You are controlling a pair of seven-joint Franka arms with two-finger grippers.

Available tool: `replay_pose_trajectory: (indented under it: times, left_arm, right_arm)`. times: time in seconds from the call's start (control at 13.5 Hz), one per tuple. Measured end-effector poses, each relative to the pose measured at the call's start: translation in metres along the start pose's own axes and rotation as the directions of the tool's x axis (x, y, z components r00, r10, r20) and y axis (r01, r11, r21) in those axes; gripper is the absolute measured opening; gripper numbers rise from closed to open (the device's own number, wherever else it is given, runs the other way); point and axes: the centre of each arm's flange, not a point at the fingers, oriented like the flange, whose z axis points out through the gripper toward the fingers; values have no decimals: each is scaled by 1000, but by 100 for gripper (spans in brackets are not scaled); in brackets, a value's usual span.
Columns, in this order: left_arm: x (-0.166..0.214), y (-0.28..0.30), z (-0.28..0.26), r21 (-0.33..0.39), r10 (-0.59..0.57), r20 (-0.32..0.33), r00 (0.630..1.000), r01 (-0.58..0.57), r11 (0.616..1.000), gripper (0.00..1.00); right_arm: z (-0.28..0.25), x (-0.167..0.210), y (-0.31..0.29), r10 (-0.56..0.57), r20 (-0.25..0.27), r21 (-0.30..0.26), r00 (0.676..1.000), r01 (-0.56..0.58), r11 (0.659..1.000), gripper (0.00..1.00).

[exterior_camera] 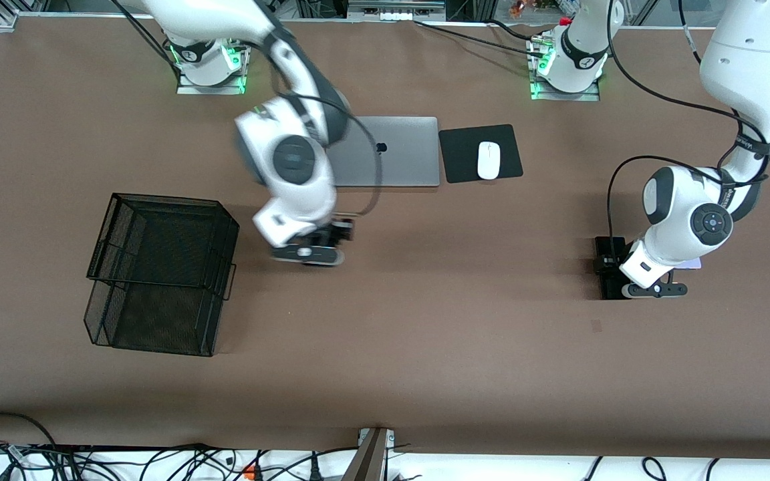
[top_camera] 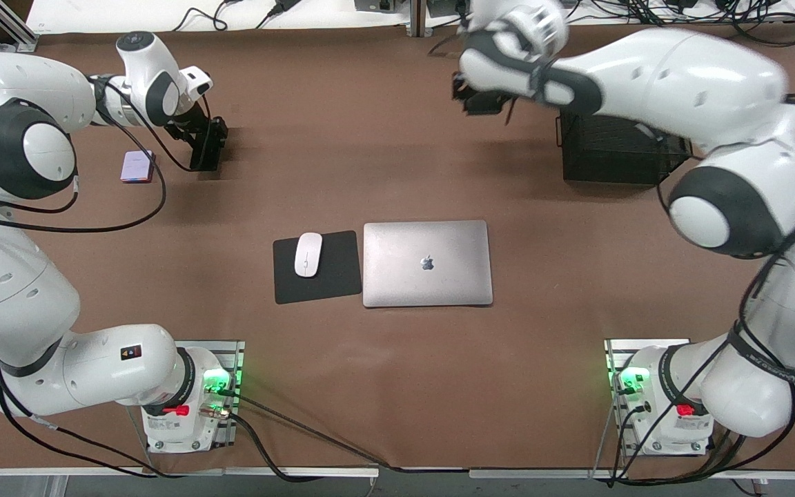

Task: Place phones with both arms
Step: 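Carry the flip phone over the mesh basket with the right gripper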

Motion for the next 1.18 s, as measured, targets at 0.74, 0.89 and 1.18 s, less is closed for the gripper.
replay_pose_trajectory:
  times: [0.74,0.89,1.18]
  left_arm:
    - [12,168,-122,-54,142,38,989,-140,989,79]
    - [-2,244,-115,-70,159,45,986,-156,985,79]
    - [-33,379,-79,-120,124,51,991,-118,986,79]
  right_arm:
    - [11,38,355,-249,65,-26,966,251,968,81]
    - [54,26,396,-253,63,6,966,253,967,81]
    - [86,19,396,-205,94,32,974,203,979,81]
